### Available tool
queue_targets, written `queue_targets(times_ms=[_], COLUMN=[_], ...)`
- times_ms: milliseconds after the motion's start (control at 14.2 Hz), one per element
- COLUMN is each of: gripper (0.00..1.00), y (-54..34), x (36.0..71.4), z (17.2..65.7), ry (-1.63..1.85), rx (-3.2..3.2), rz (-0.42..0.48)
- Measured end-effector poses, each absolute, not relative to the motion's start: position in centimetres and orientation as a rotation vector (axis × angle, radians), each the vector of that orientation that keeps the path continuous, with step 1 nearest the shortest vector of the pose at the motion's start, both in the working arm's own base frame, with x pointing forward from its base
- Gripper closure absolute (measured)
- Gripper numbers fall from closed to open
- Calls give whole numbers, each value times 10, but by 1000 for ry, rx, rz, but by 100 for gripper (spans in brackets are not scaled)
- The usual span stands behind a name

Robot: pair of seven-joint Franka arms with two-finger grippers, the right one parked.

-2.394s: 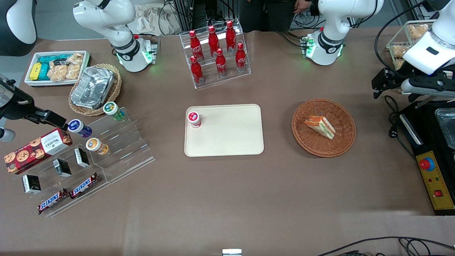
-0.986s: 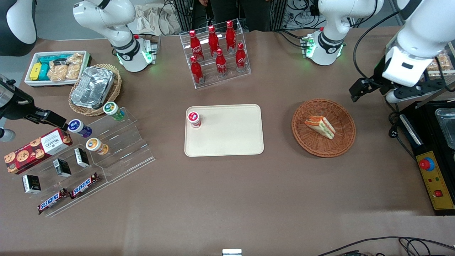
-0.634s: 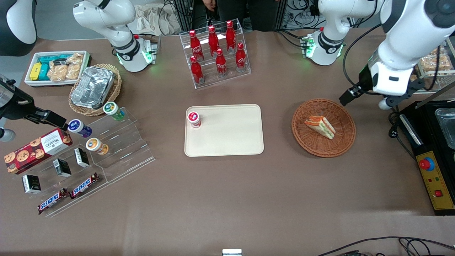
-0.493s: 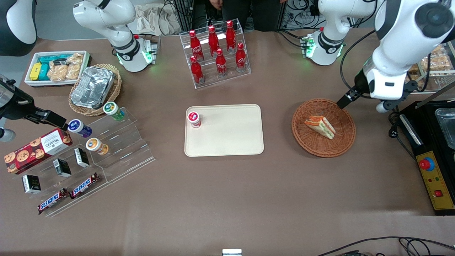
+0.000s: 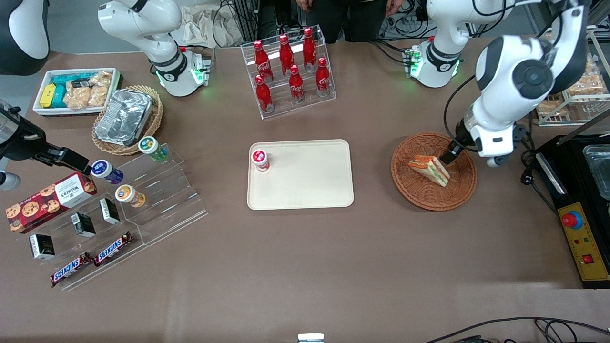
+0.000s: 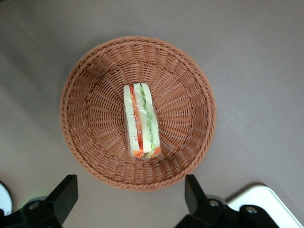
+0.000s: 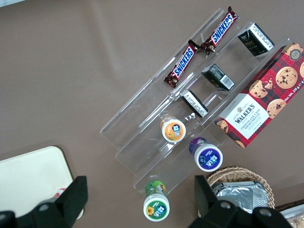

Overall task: Place sandwich from basket to tray
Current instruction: 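Move the open left gripper over the wrapped sandwich in the wicker basket, then lower the left gripper and close it on the sandwich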

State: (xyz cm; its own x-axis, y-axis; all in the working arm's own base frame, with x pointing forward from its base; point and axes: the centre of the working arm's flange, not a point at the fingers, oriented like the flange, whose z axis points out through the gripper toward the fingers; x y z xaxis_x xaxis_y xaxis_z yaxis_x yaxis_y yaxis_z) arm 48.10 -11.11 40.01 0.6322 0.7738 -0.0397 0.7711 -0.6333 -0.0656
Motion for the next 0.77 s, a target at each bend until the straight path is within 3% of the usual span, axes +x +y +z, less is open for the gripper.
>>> queue_targets(times_ms=[282,775], gripper=[0,0], y=[-105,-106], x=[459,463], z=[342,316], ry=[-1353,-1388], rx=[-2808,-2811], rz=[60,35])
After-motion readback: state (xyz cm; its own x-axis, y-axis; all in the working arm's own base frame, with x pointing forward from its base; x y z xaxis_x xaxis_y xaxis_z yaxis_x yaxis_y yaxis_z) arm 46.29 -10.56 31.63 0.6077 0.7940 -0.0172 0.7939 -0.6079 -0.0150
